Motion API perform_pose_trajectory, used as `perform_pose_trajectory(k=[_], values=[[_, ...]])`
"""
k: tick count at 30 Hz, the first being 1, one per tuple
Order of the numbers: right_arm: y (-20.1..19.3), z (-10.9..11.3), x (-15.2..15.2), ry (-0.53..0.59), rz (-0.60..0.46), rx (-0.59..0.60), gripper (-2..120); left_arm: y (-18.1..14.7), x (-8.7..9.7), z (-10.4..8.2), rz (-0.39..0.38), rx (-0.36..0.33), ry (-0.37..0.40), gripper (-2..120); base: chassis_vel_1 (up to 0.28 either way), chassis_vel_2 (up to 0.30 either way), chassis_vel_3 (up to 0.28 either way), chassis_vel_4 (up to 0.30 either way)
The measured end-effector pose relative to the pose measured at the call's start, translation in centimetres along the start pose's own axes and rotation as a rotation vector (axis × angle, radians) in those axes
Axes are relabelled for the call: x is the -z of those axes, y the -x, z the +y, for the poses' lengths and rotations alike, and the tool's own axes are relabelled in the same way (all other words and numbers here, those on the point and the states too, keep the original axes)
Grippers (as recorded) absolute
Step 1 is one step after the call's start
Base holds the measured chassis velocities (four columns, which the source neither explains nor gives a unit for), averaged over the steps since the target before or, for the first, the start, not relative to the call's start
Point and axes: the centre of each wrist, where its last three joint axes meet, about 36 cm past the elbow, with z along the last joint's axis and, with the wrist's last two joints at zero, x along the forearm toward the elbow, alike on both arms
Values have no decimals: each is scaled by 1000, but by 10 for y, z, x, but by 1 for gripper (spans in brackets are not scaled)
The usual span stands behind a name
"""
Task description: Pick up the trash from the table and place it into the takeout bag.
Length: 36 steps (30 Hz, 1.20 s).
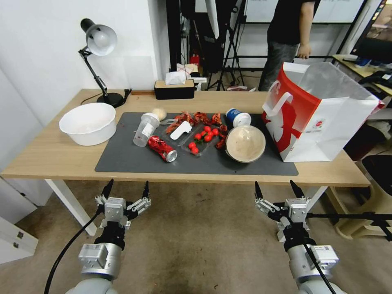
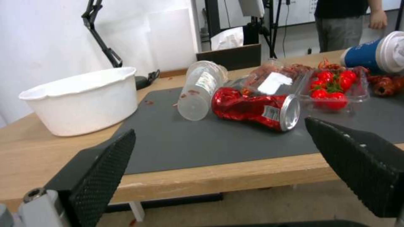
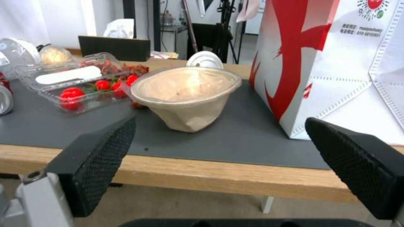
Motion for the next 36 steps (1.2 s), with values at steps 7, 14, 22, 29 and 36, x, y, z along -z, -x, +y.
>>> perform_pose_trajectory(k=[7, 14, 22, 29, 36], values=[[0, 0, 0, 0, 0, 0, 100, 0, 0, 0, 0, 0, 0, 100, 0, 0, 0, 0], [0, 0, 0, 0, 0, 0, 100, 0, 0, 0, 0, 0, 0, 100, 0, 0, 0, 0], [0, 0, -1, 8, 11, 5, 100, 1, 1, 0, 2, 5, -9, 100, 0, 0, 0, 0], [2, -1, -9, 115, 143, 63, 100, 27, 12, -2, 77, 128, -213, 100, 0, 0, 0, 0], [2, -2, -9, 115, 141, 63, 100, 28, 10, -3, 68, 134, -235, 100, 0, 0, 0, 0]])
